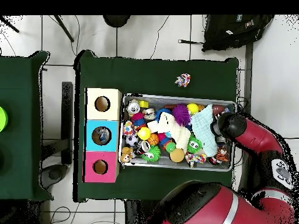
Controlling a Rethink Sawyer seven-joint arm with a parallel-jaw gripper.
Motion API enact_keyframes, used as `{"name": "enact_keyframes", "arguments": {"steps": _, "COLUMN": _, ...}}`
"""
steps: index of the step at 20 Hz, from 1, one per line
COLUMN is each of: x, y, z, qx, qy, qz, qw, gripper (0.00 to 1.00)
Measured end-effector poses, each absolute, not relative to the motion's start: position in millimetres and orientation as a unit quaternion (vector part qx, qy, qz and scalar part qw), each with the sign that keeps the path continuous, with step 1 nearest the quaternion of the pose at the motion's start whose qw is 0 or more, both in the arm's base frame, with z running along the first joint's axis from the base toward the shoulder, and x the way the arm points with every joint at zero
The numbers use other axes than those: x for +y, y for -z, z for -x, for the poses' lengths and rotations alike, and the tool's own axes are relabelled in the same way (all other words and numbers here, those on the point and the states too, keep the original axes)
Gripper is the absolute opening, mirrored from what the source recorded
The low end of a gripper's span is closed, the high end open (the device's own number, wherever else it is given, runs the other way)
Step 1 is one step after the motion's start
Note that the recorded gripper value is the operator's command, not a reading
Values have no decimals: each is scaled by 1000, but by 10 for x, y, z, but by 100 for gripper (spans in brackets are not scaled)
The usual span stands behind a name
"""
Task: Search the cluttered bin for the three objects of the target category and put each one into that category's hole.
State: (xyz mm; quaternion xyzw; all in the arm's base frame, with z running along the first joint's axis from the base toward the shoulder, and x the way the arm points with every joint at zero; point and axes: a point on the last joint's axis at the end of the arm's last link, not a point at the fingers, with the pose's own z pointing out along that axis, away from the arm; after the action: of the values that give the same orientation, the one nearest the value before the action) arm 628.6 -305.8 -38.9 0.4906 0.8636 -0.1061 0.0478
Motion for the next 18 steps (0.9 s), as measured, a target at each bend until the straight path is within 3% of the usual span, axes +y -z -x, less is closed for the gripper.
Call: {"name": "enact_keyframes", "arguments": {"steps": 18, "x": -3059, "y": 276, "z": -6278, "qx": 866, "qy": 127, "qz": -480, "qw": 53, "gripper": 100}}
